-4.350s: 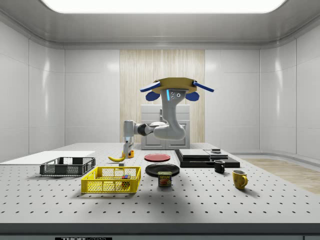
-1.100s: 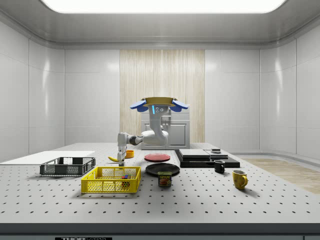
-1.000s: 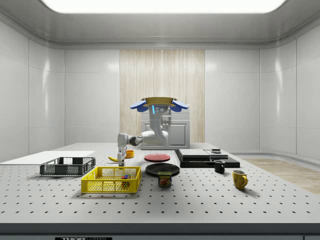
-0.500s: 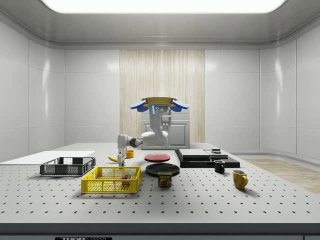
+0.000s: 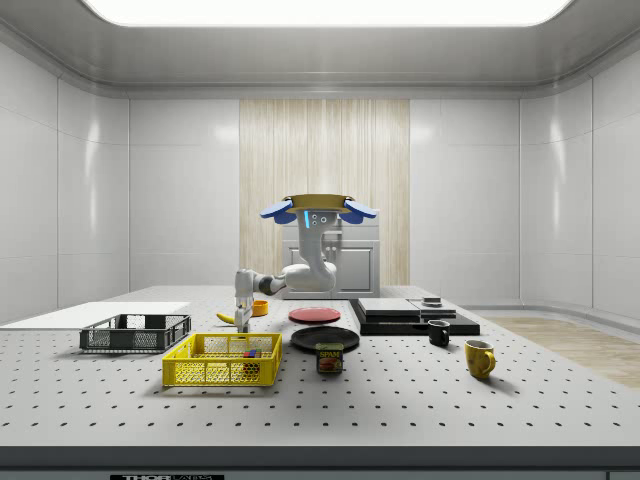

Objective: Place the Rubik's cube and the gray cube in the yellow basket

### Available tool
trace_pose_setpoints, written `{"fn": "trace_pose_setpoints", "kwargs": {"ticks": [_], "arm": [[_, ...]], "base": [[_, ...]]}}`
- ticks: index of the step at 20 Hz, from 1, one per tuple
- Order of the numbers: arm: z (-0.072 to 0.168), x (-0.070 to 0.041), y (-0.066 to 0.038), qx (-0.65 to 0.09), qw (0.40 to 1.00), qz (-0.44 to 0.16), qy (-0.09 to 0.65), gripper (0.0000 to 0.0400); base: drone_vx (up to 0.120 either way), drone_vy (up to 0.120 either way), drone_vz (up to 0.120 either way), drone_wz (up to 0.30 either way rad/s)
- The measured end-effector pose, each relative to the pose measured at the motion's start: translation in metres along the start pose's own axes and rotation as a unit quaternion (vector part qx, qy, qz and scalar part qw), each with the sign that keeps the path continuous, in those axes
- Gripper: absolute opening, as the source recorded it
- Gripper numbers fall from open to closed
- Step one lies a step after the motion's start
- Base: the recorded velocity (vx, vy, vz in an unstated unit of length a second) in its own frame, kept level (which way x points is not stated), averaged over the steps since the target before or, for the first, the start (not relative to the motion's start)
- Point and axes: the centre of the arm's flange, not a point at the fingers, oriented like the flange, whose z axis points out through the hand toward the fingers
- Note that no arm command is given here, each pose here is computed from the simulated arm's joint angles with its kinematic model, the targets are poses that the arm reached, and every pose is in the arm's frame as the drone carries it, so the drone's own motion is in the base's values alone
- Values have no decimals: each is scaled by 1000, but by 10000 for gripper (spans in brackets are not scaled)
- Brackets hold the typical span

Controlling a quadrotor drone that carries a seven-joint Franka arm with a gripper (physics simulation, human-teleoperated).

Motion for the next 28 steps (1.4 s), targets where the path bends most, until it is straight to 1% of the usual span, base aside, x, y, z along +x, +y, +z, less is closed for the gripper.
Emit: {"fn": "trace_pose_setpoints", "kwargs": {"ticks": [2,4,6,8,10,14,20,24,28], "arm": [[1,1,-1,0,1000,0,0,400],[1,1,-1,0,1000,0,0,349],[1,1,-1,0,1000,0,0,310],[1,2,-2,0,1000,0,0,286],[1,2,-2,0,1000,0,0,272],[2,2,-2,0,1000,0,0,258],[0,2,-2,0,1000,0,0,252],[-12,2,-2,0,1000,0,0,251],[-29,2,-2,0,1000,0,0,250]], "base": [[0,0,0,0],[0,0,0,0],[0,0,0,0],[0,0,0,0],[0,0,0,0],[0,0,0,0],[0,0,0,0],[0,0,0,0],[0,0,120,0]]}}
